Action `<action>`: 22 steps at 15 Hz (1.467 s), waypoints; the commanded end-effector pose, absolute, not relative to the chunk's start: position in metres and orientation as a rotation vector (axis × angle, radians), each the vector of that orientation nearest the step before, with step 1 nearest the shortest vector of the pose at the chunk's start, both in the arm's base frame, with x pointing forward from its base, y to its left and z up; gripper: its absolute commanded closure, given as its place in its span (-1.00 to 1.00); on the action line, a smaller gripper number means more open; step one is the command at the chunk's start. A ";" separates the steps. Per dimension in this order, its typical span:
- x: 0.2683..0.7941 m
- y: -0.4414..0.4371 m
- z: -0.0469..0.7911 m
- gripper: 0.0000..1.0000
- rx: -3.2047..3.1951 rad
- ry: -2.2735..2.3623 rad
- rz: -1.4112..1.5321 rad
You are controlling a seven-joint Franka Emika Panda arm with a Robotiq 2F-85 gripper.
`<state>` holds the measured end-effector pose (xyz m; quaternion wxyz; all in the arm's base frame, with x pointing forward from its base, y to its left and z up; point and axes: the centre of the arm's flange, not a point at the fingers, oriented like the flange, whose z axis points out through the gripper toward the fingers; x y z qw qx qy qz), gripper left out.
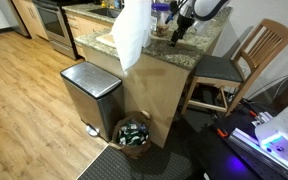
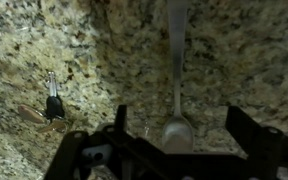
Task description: Pick the silver spoon on the counter and put it in the cup
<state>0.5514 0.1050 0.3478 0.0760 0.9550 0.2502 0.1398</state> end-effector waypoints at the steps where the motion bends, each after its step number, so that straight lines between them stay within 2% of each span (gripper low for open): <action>1: 0.552 0.105 0.348 -1.00 2.864 0.748 0.420; 16: 0.550 0.118 0.344 -1.00 3.118 0.431 0.239; 22: 0.553 0.121 0.345 -1.00 3.148 0.488 0.308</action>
